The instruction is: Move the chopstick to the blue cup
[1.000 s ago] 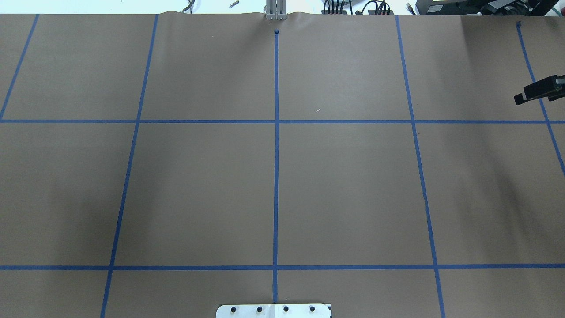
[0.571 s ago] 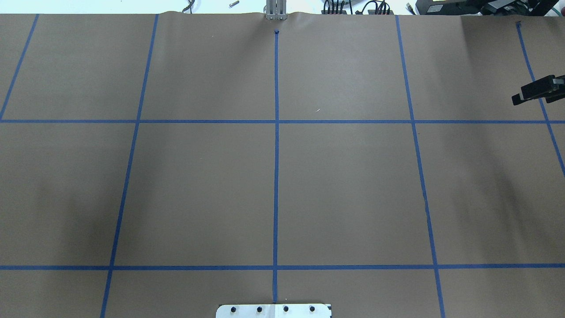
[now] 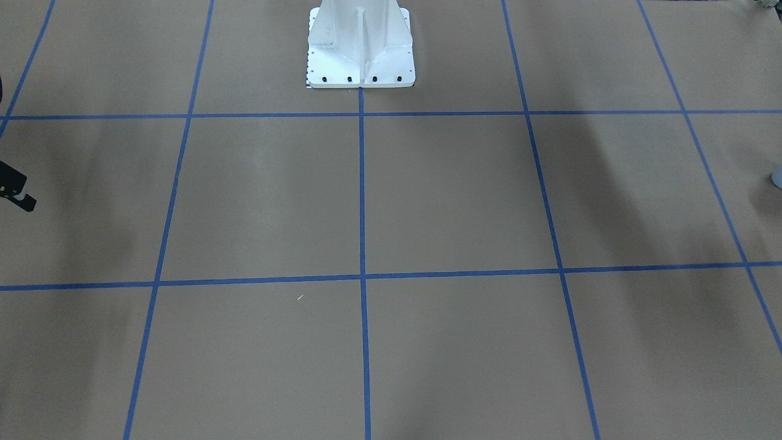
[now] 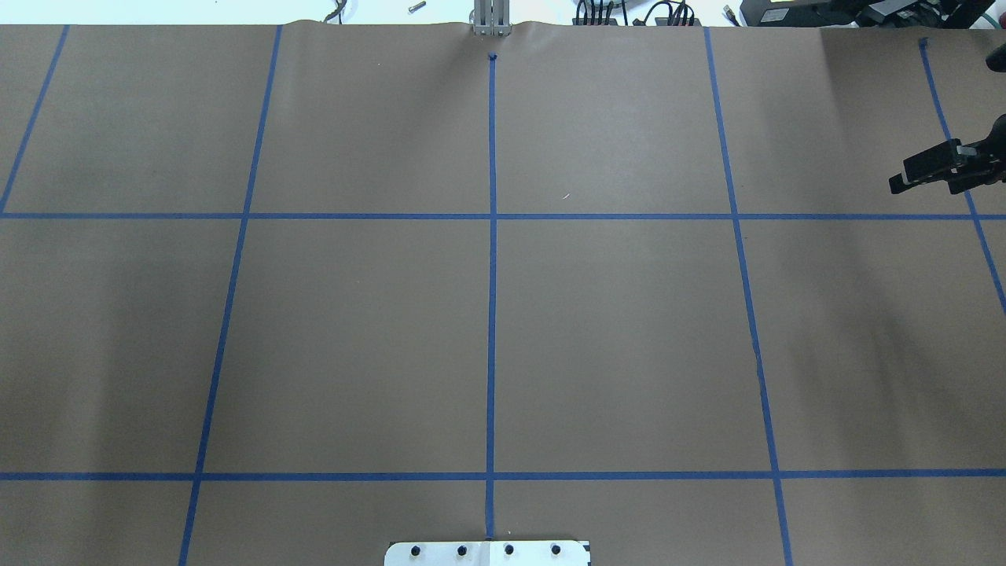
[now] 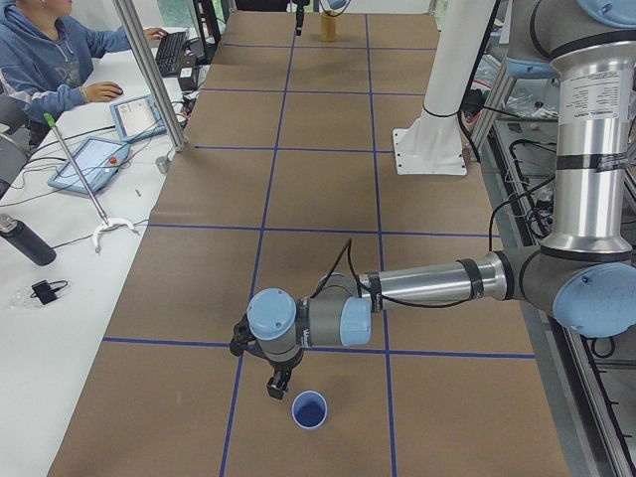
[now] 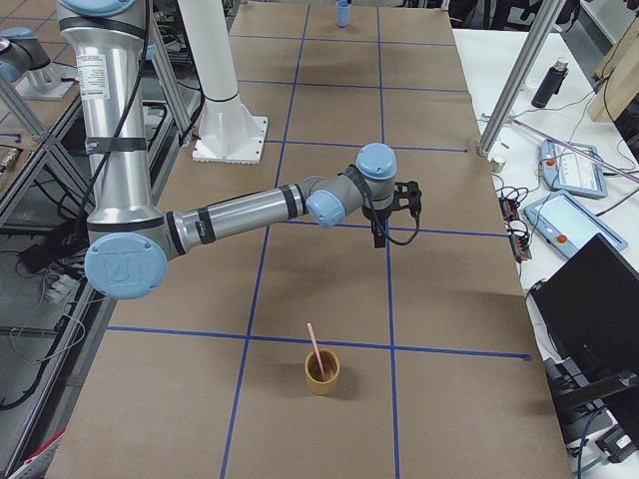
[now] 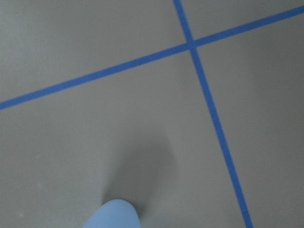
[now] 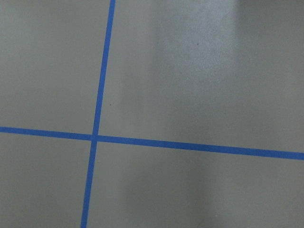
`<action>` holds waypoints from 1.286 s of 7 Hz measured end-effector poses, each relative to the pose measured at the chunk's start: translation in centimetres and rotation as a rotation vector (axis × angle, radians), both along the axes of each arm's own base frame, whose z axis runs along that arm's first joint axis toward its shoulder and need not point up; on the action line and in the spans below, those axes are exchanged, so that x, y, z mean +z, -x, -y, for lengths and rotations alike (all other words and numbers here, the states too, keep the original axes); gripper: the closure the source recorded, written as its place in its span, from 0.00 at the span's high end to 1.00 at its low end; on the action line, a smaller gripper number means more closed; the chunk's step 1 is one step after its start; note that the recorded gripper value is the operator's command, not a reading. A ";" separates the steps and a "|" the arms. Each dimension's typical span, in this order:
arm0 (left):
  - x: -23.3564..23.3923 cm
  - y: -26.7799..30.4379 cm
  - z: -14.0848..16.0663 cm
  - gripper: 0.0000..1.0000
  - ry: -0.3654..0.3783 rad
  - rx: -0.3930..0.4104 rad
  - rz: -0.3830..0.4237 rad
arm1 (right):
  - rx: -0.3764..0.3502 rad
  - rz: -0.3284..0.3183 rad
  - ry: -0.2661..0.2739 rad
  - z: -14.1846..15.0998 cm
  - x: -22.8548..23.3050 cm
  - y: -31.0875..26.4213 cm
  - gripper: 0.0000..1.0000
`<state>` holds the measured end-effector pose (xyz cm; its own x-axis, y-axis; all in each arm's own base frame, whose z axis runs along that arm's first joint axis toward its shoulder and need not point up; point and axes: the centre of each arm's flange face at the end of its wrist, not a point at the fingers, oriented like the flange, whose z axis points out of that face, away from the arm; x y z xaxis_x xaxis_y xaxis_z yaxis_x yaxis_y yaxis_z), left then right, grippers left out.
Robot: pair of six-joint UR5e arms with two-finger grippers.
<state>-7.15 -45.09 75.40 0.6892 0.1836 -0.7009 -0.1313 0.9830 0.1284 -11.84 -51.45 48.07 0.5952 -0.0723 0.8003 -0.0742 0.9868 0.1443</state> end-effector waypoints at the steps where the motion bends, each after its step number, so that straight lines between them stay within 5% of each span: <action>1: 2.0 0.0 -0.7 0.98 0.022 -0.058 0.000 | 0.000 0.002 0.010 -0.1 -0.1 0.5 1.00; 9: 2.2 -0.7 -3.9 0.98 0.102 -0.183 -0.056 | 0.028 0.008 0.026 -0.6 -0.5 2.1 1.00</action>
